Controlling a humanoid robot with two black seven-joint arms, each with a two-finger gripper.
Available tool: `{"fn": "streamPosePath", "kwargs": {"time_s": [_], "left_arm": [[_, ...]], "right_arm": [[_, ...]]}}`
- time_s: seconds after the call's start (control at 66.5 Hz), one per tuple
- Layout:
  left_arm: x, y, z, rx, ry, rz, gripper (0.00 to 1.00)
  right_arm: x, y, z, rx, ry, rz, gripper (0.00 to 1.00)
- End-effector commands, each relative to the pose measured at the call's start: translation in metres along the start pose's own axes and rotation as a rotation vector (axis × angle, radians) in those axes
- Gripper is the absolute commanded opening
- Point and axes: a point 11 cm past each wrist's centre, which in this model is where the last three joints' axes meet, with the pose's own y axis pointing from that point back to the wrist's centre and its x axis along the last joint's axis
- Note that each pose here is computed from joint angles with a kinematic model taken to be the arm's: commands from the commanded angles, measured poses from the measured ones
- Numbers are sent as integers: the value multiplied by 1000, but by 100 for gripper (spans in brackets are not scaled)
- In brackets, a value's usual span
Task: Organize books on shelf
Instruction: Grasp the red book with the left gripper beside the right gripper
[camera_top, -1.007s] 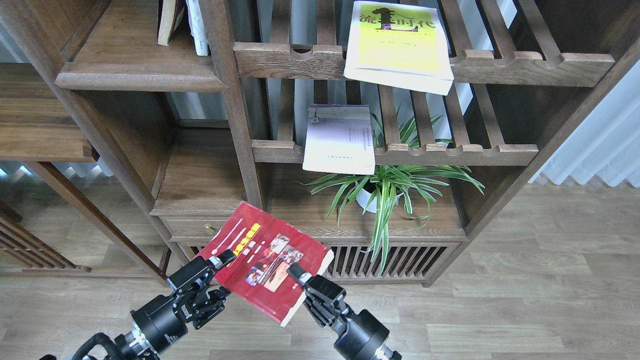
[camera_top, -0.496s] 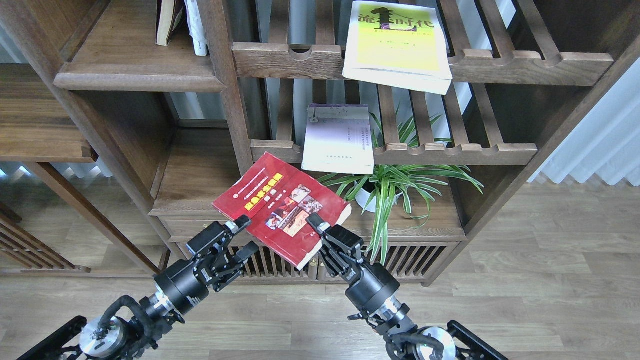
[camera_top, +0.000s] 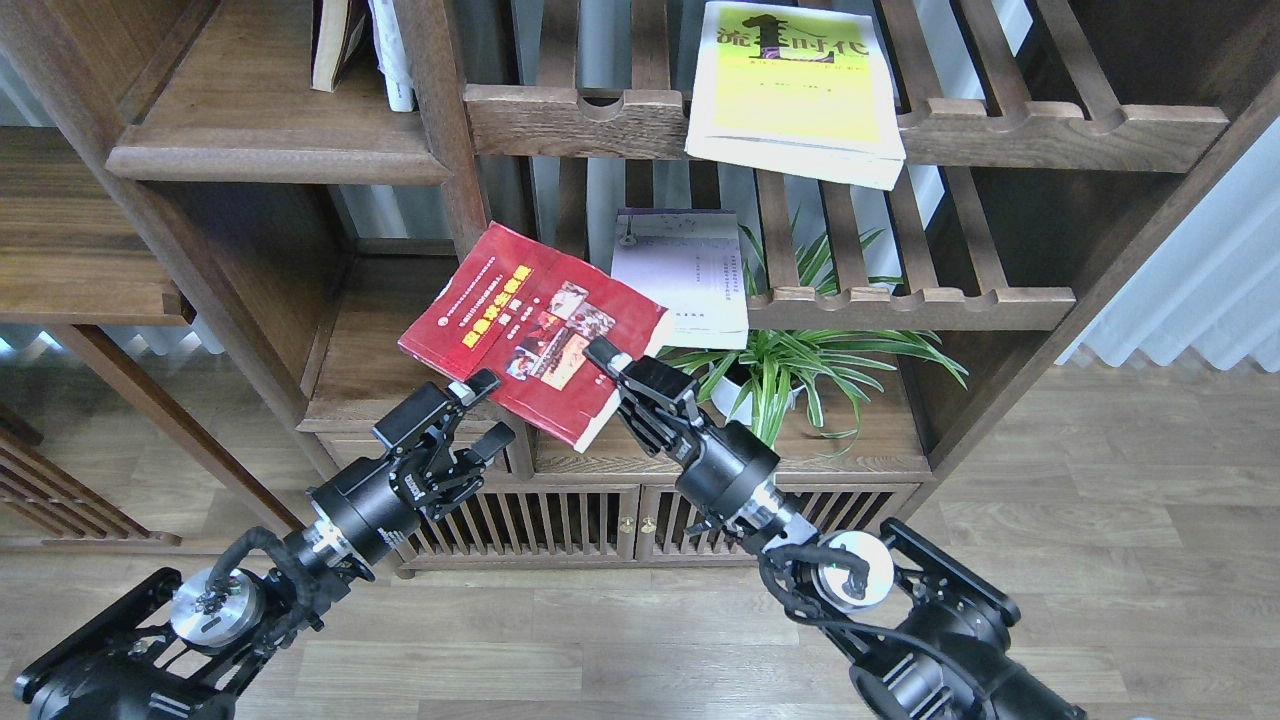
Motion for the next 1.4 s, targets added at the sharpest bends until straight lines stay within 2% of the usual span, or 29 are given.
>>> {"fn": "streamPosePath", "kwargs": {"time_s": [0.0,0.496,0.676,0.842,0.857,0.917,1.037,1.097,1.217,1.382], "left_arm": [[-14,-4,-5,20,-9,-42,98],[-15,2,-8,1,11,-59,96],[-10,5,-10,-5,23,-51,89],[-8,7,-11,-9,29,-47,73],[-7,8,-11,-10,30,-45,66],[-6,8,-11,-12,32,-41,52],[-2,10,-13,-12,41,-31,30],[-1,10,-15,-6,41,-28,23],[-1,10,-15,-3,40,-25,11],[0,10,-16,1,37,-24,8]], "right_arm": [[0,1,2,-12,-2,0,4],[19,25,21,-15,-62,49,4],[21,28,24,-12,-71,52,4],[20,27,24,-15,-70,49,4],[20,28,25,-14,-72,50,4],[20,28,24,-13,-71,50,4],[22,31,27,-12,-79,56,4],[21,31,28,-12,-81,53,4],[23,33,30,-12,-87,57,4],[23,34,31,-10,-91,57,4]]}}
